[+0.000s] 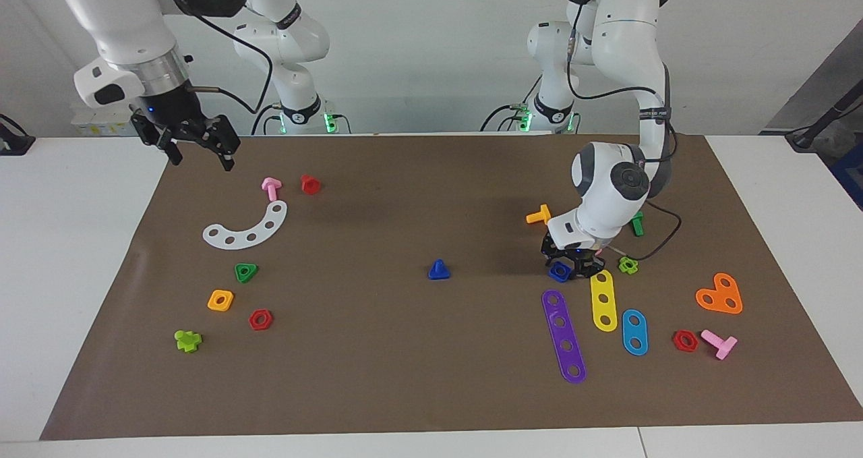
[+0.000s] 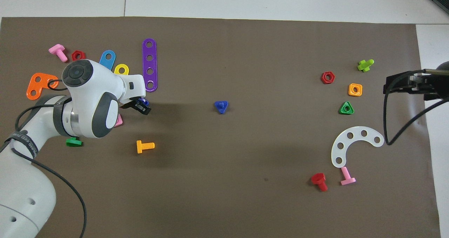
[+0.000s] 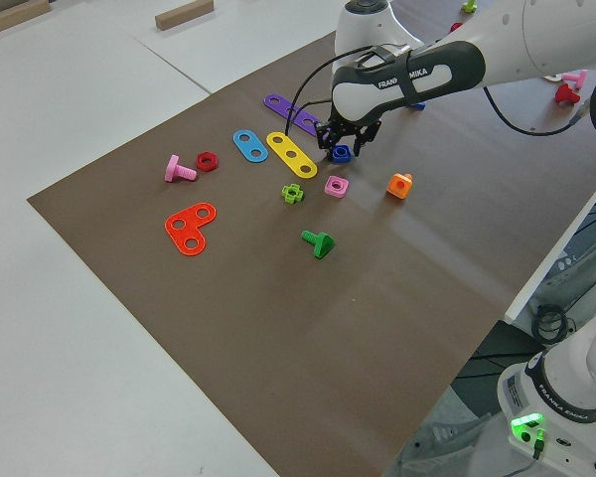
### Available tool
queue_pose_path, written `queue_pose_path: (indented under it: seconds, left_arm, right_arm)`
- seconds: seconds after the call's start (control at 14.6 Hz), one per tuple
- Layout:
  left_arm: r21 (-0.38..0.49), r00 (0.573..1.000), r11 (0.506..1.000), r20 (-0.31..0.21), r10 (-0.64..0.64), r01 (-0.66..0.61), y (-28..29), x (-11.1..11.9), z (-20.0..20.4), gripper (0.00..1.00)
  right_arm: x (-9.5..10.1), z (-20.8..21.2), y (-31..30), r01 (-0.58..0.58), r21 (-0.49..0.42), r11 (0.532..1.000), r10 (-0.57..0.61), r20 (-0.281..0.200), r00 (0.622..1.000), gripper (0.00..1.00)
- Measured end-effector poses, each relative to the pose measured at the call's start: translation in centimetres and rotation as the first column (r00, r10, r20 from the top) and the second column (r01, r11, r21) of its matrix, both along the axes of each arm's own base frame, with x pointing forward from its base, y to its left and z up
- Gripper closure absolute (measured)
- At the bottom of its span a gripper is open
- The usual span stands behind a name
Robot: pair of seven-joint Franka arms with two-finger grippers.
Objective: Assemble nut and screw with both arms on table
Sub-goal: 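Carry the blue square nut with the left gripper over the blue bolt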
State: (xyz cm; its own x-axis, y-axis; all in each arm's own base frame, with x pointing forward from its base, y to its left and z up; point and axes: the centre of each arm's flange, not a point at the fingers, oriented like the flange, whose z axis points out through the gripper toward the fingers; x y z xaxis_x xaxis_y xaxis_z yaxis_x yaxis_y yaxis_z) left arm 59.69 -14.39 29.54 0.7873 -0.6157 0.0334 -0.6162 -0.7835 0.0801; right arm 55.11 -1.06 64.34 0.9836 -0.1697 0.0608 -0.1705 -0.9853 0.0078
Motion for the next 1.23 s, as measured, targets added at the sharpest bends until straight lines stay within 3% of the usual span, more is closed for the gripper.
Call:
queue_pose_path:
  seconds: [0.27, 0.62, 0.96, 1.23]
  left_arm:
    - [-0.001, 1.000, 1.000, 0.002, -0.012, 0.012, -0.4, -0.1, 0.1, 0.53]
    - [-0.002, 1.000, 1.000, 0.005, 0.006, -0.006, -0.4, 0.0, 0.3, 0.53]
    - [0.013, 0.965, 0.967, -0.049, 0.256, -0.256, -2.6, 1.1, 3.7, 0.53]
    - [0.037, 0.879, 0.882, -0.075, 0.472, -0.470, -7.1, 1.4, 7.1, 0.53]
  right_arm:
    - [-0.6, 0.6, 0.1, -0.004, 0.000, 1.000, 0.004, -0.015, 1.000, 0.00]
    - [-0.6, -0.3, 0.5, -0.012, 0.001, 1.000, 0.012, -0.030, 0.999, 0.00]
    - [-0.8, -0.4, 0.5, -0.013, 0.001, 1.000, 0.013, -0.044, 0.999, 0.00]
    - [-0.8, -0.5, 0.6, -0.014, 0.001, 1.000, 0.014, -0.045, 0.999, 0.00]
